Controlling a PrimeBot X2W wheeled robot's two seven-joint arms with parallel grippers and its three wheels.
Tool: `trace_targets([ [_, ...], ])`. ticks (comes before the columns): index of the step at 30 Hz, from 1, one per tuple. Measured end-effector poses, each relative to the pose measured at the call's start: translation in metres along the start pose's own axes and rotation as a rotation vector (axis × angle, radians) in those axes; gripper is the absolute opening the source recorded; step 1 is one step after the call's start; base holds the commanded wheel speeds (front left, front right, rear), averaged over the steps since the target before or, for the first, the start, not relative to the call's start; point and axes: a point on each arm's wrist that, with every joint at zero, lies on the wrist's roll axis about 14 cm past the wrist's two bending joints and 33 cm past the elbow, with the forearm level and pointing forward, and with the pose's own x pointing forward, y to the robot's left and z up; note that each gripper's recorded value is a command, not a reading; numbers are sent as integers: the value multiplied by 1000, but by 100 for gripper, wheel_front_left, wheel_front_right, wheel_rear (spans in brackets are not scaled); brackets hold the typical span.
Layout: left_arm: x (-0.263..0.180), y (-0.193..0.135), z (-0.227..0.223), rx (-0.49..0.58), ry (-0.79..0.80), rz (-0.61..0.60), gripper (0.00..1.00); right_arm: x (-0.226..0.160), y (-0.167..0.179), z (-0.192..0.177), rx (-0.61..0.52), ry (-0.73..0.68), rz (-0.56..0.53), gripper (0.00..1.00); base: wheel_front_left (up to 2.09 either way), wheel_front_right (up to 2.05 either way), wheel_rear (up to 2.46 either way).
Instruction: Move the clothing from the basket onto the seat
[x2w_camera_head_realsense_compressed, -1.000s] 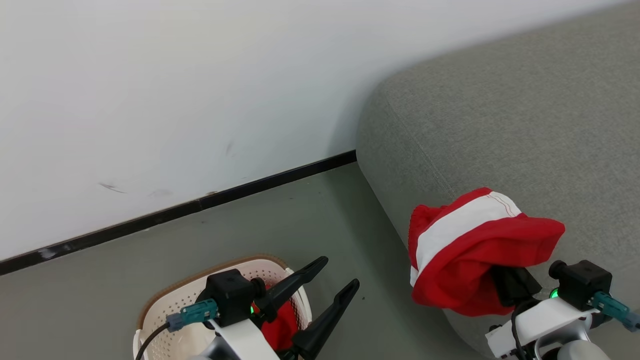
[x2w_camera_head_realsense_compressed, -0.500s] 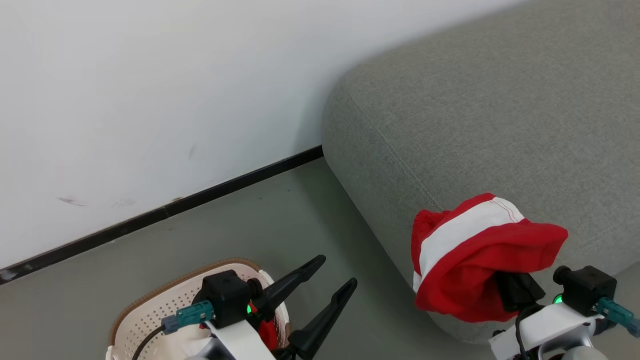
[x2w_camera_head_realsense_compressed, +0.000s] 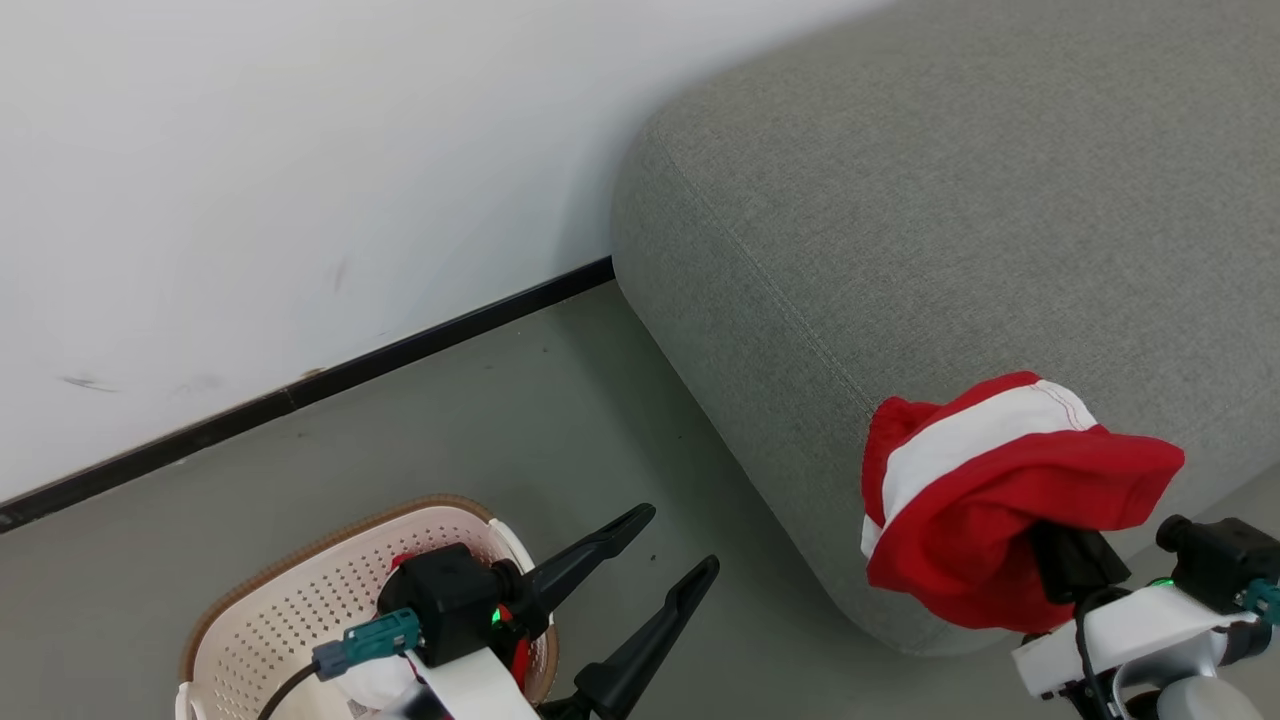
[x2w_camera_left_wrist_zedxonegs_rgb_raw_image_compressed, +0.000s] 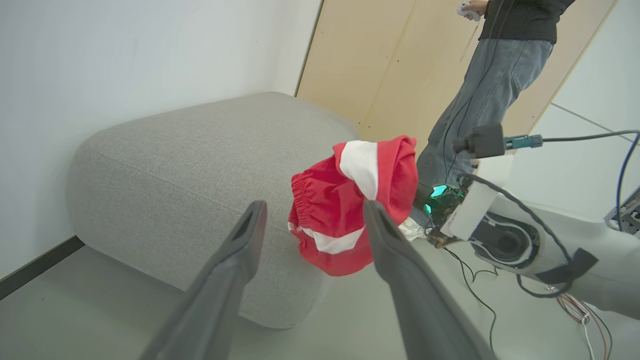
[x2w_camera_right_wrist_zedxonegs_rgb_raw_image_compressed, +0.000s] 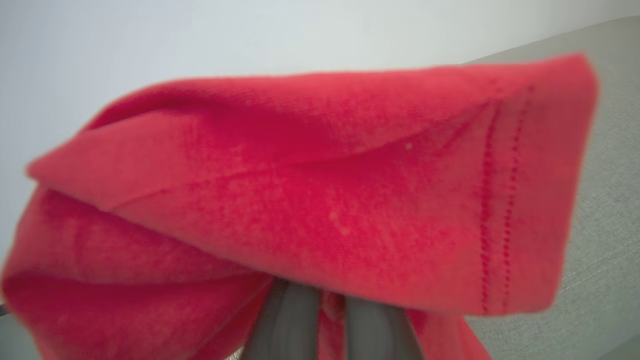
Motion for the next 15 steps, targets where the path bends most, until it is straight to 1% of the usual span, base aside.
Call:
trace_targets([
  [5, -1, 4, -1, 4, 0, 1, 100, 11, -10, 3, 0, -5, -21, 0, 0, 0, 0],
  [15, -10, 25, -3, -2, 3, 48, 100, 48, -27, 11, 66, -33, -72, 0, 0, 0, 0],
])
